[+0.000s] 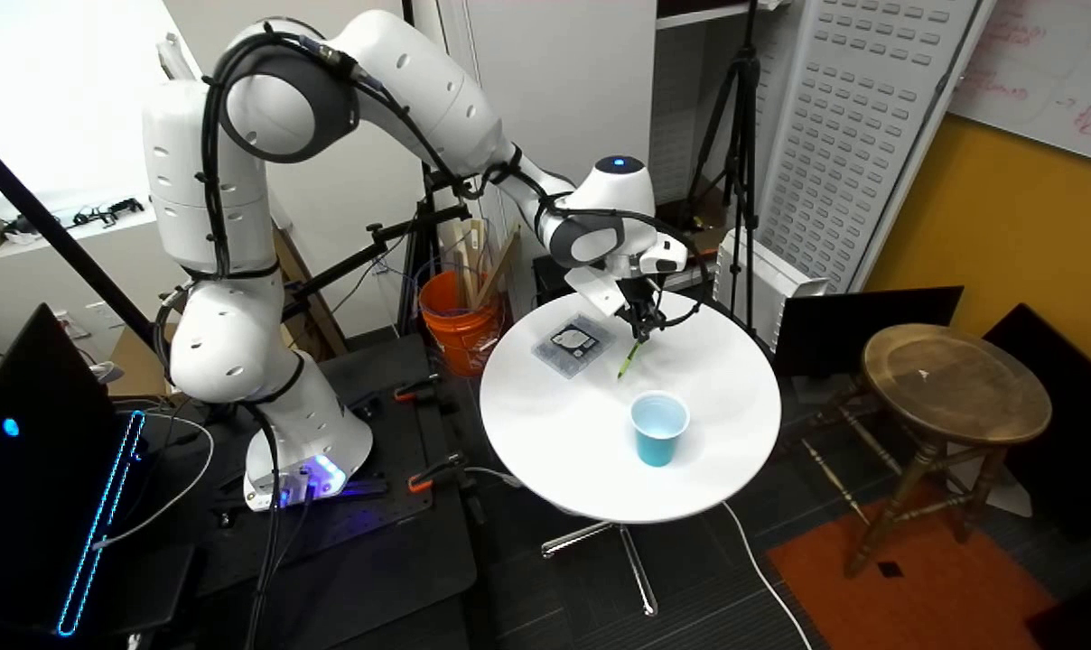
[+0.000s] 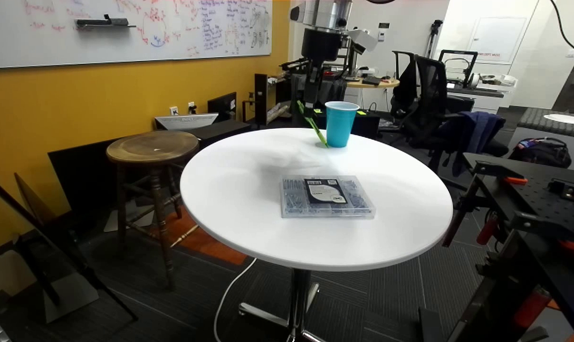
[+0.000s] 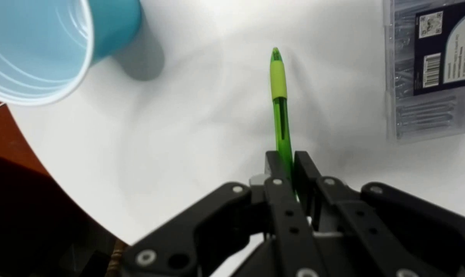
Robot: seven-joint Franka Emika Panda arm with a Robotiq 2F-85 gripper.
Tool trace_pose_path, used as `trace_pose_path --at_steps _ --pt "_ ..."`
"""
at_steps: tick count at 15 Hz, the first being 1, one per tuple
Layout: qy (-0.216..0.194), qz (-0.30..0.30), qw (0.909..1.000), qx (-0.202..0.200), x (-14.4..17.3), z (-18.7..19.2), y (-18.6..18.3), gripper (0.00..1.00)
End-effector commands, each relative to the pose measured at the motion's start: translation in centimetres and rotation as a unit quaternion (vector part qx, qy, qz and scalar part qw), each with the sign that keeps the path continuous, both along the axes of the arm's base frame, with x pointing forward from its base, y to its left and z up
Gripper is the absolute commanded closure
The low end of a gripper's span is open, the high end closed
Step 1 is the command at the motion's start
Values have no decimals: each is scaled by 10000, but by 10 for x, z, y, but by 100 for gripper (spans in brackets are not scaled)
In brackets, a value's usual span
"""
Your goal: Remove the green pen from the light blue cup
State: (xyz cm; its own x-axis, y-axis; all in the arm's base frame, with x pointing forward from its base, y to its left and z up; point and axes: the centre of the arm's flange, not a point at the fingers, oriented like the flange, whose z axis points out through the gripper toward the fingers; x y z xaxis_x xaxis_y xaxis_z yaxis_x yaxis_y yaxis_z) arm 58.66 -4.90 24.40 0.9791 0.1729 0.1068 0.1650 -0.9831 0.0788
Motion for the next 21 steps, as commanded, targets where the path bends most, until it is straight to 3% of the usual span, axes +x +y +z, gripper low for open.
trace_pose_path --at_steps 1,2,4,12,21 --pt "354 5 9993 96 18 -4 0 97" --pt "436 17 9990 101 19 -5 1 97" --pt "551 49 9984 78 21 -7 3 62" --pt "685 44 9976 -14 24 -5 7 3" --pt "610 59 9981 -4 19 -9 7 0"
